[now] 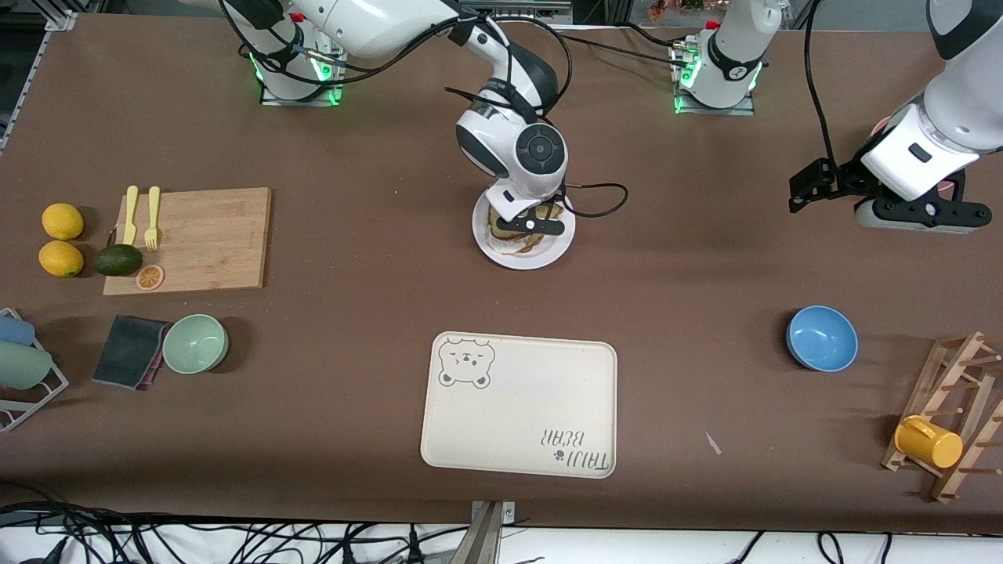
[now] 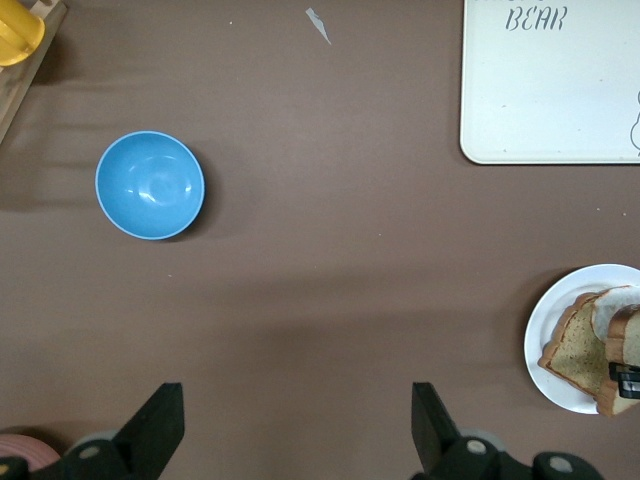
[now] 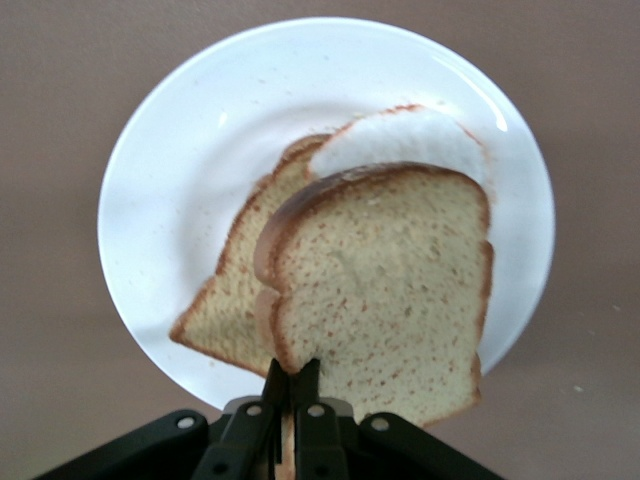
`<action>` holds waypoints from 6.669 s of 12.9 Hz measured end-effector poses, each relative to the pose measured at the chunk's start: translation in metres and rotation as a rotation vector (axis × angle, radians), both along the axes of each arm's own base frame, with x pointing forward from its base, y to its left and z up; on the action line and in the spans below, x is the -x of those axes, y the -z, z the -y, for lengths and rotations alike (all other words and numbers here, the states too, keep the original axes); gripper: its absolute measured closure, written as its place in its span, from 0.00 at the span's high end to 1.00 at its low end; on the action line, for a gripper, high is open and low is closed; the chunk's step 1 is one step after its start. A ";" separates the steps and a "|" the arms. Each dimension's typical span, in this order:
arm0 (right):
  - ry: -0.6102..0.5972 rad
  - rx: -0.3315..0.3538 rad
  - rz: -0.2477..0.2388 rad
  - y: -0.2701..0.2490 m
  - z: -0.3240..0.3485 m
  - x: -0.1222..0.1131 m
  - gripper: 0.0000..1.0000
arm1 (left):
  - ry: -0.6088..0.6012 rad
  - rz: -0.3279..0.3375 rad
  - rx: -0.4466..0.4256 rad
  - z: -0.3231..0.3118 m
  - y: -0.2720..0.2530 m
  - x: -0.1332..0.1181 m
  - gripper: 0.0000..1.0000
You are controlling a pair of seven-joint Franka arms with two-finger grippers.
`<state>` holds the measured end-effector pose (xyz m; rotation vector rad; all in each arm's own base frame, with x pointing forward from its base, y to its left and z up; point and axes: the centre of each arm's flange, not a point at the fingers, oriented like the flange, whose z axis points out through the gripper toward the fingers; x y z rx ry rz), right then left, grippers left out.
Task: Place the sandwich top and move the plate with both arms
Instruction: 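Lower the bread onto the egg slice and open the right gripper, then withdraw the right gripper while the left gripper reaches the plate rim, then grasp the white plate rim with the left gripper, then slide the plate with the left gripper onto the cream bear tray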
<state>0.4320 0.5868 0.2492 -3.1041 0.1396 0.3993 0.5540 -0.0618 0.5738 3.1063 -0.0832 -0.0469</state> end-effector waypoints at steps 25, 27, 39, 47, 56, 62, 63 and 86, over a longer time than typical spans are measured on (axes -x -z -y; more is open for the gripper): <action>-0.134 0.109 0.085 -0.231 0.405 -0.123 1.00 | 0.048 -0.369 0.383 0.156 0.193 -0.031 1.00; -0.188 0.098 0.104 -0.251 0.472 -0.124 1.00 | 0.100 -0.365 0.403 0.182 0.228 -0.031 1.00; -0.167 0.058 0.190 -0.322 0.567 -0.131 1.00 | 0.190 -0.232 0.782 0.202 0.409 0.045 1.00; -0.118 0.020 0.194 -0.322 0.553 -0.134 1.00 | 0.216 -0.206 0.848 0.210 0.436 0.067 0.50; -0.119 0.020 0.163 -0.310 0.552 -0.137 1.00 | 0.287 -0.164 0.822 0.217 0.448 0.072 0.07; -0.114 0.020 0.155 -0.308 0.554 -0.138 1.00 | 0.268 -0.128 0.847 0.216 0.429 0.049 0.05; -0.114 0.020 0.154 -0.308 0.554 -0.138 1.00 | 0.249 -0.119 0.858 0.214 0.420 0.038 0.04; -0.114 0.021 0.146 -0.307 0.554 -0.137 1.00 | -0.322 0.068 0.961 0.165 0.428 -0.169 0.04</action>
